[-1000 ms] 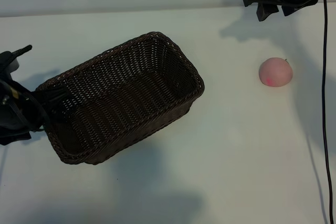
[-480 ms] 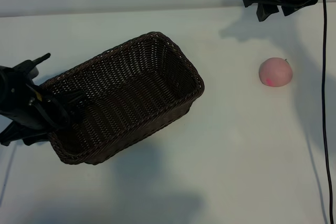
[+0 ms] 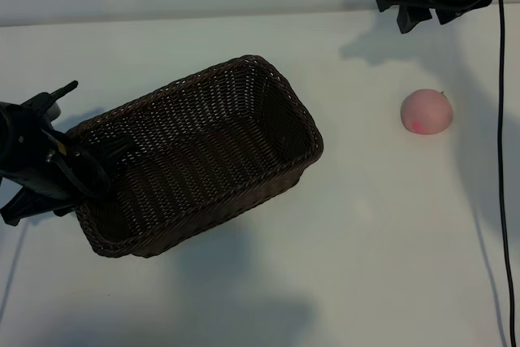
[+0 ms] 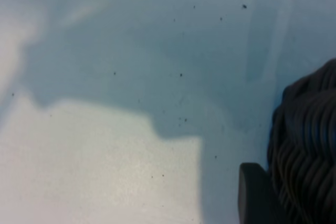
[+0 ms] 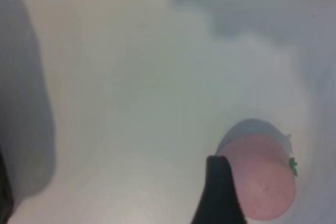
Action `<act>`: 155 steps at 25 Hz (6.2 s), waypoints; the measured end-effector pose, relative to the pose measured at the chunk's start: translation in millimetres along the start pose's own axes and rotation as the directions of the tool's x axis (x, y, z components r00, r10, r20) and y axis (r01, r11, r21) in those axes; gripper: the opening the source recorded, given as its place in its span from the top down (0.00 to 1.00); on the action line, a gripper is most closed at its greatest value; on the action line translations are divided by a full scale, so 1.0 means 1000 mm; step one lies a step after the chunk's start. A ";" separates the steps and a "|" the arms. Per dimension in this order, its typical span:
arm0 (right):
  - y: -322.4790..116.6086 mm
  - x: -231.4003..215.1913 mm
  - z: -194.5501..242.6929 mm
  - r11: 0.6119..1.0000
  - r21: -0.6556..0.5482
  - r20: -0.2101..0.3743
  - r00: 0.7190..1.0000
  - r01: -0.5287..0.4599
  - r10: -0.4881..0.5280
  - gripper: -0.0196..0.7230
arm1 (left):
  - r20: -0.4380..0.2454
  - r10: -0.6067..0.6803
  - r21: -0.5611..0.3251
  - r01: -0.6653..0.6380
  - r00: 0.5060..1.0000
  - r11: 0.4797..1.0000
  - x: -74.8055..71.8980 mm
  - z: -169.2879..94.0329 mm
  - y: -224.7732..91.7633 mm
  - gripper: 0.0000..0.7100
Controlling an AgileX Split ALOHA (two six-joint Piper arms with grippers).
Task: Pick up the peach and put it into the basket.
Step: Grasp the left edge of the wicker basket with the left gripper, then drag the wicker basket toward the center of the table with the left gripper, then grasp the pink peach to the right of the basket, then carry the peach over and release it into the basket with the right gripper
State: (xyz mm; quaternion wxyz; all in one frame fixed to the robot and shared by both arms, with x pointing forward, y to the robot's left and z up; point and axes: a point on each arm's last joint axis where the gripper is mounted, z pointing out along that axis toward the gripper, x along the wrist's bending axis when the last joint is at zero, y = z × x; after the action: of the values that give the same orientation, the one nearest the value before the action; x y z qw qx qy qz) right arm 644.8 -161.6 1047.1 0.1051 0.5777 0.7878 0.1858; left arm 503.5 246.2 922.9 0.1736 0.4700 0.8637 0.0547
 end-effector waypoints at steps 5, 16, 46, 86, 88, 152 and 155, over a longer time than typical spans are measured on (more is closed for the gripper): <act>0.000 0.000 0.000 1.000 0.000 0.000 1.000 0.000 0.000 0.28 | 0.002 0.012 0.002 -0.012 1.000 1.000 0.000 0.000 0.000 0.62; 0.000 0.000 0.000 1.000 -0.001 0.000 1.000 0.000 0.000 0.28 | 0.123 0.015 -0.075 -0.006 0.992 0.997 -0.002 -0.034 0.009 0.62; 0.001 0.000 0.000 1.000 -0.007 -0.002 1.000 -0.001 0.001 0.28 | 0.309 0.160 -0.041 -0.155 0.937 0.987 -0.053 -0.015 0.123 0.63; 0.001 0.000 0.000 1.000 -0.007 -0.002 1.000 0.000 0.000 0.28 | 0.278 0.294 -0.100 -0.277 0.915 0.956 -0.075 -0.045 0.114 0.13; 0.000 0.000 0.000 1.000 -0.005 -0.002 1.000 0.000 0.000 0.28 | 0.251 0.326 -0.125 -0.303 0.912 0.945 -0.072 -0.062 0.114 0.13; 0.000 -0.008 -0.011 0.984 0.141 -0.043 0.993 -0.105 0.112 0.92 | 0.114 0.430 -0.201 -0.403 0.896 0.893 -0.055 -0.126 0.106 0.17; -0.001 0.012 -0.018 0.990 0.131 -0.064 0.996 -0.059 0.068 0.92 | 0.114 0.430 -0.201 -0.403 0.896 0.893 -0.055 -0.126 0.106 0.17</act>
State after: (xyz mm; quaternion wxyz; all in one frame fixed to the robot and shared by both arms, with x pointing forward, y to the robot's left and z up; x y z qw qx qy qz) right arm 633.6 -153.1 1063.3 0.0345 0.6013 0.7825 0.1575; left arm 570.3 267.8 1081.7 0.2646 0.6305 0.7184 0.1280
